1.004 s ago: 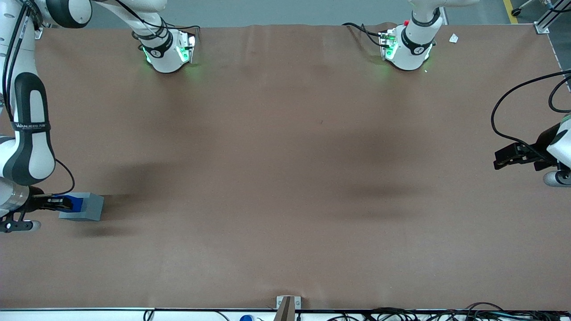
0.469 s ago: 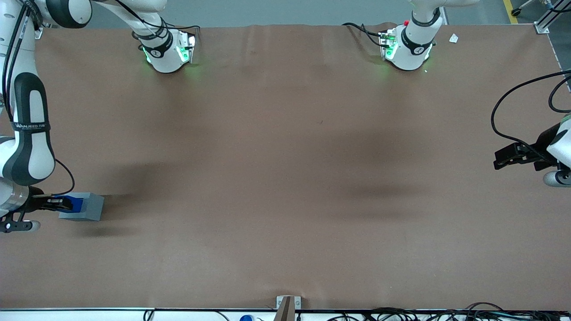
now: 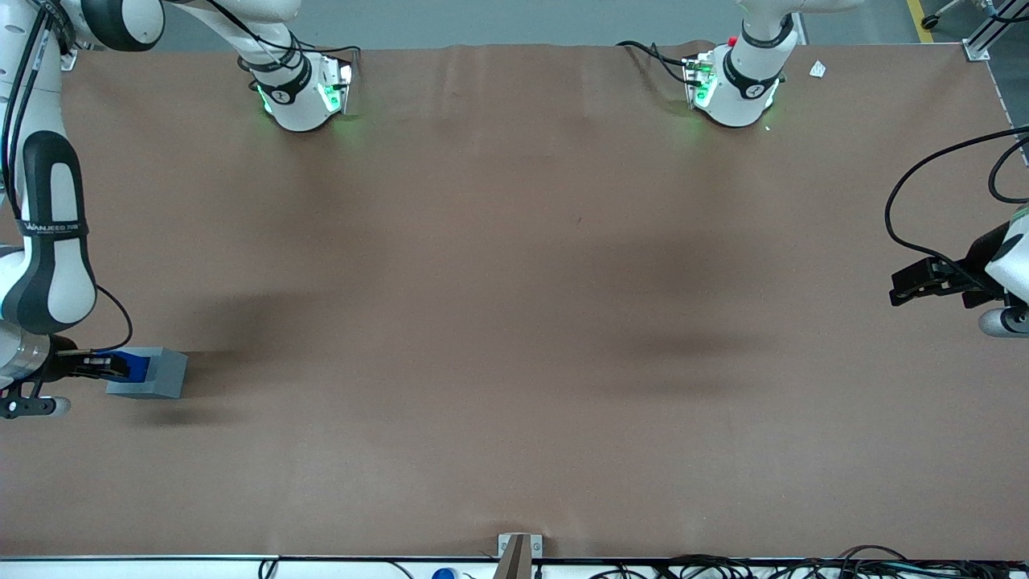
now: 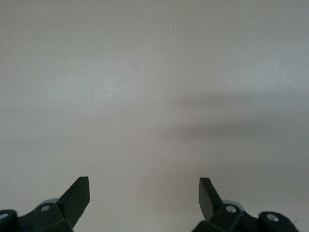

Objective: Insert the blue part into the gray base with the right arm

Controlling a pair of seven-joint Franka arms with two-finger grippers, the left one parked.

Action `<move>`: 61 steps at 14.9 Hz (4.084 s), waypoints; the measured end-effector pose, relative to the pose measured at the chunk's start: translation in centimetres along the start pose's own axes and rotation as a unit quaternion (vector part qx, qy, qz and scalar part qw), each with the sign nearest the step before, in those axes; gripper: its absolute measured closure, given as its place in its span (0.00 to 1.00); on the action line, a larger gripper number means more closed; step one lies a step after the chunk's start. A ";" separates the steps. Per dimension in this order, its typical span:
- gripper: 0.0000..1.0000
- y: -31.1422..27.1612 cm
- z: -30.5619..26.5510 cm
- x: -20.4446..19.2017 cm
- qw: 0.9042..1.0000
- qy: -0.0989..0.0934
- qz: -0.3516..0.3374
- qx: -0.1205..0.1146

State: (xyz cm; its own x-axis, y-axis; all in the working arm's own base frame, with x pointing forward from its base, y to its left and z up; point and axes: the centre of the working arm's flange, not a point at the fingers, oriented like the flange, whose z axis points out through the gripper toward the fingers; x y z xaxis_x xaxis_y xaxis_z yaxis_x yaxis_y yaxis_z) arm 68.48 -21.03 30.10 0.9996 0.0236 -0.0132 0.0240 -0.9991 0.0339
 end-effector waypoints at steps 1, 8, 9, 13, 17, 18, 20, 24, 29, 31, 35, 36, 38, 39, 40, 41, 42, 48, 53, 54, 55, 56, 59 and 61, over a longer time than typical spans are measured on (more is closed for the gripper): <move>0.49 0.0 0.0 0.0 1.000 0.000 0.000 0.000; 0.49 0.0 0.0 0.0 1.000 0.001 0.002 0.002; 0.49 -0.1 0.1 0.0 1.000 0.001 0.003 0.004; 0.49 -0.3 0.5 0.1 1.000 -0.001 0.003 0.007; 0.45 -0.3 0.5 0.1 1.000 -0.001 0.003 0.007; 0.44 -0.3 0.5 0.1 1.000 -0.001 0.003 0.007; 0.32 -0.3 0.5 0.1 1.000 -0.001 0.004 0.007; 0.00 -0.7 0.1 0.3 1.000 -0.003 0.000 0.009; 0.00 -4.9 -9.2 0.4 1.000 -0.001 -0.009 0.021; 0.00 -7.7 -14.6 -0.9 1.000 -0.009 0.000 0.030; 0.00 -13.4 -22.9 -4.7 0.998 -0.041 0.028 0.044; 0.00 -14.8 -24.5 -5.6 0.997 -0.045 0.032 0.045; 0.00 -16.7 -27.0 -7.1 0.997 -0.045 0.028 0.047; 0.00 -17.4 -28.2 -8.0 0.998 -0.039 0.023 0.048; 0.00 -17.8 -29.2 -9.0 0.998 -0.033 0.020 0.050; 0.00 -18.1 -30.1 -10.2 0.998 -0.027 0.017 0.053; 0.00 -18.1 -30.8 -11.5 0.998 -0.022 0.016 0.055; 0.00 -18.0 -32.8 -17.4 0.998 0.003 0.013 0.060; 0.00 -18.8 -33.5 -20.2 0.999 0.026 0.011 0.037; 0.00 -18.8 -33.9 -20.3 0.999 0.029 0.013 0.037; 0.00 -18.8 -34.3 -20.3 0.999 0.032 0.015 0.037; 0.00 -18.7 -34.7 -20.2 0.999 0.035 0.015 0.037; 0.00 -18.7 -35.5 -19.3 0.999 0.030 0.017 0.035; 0.00 -18.7 -35.6 -18.3 0.999 0.027 0.018 0.033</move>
State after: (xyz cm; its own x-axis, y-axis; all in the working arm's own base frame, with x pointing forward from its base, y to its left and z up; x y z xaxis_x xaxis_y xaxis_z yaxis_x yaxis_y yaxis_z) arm 50.23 -1.57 65.27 0.9991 -0.0120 0.0403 -0.0107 -0.9994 -0.0333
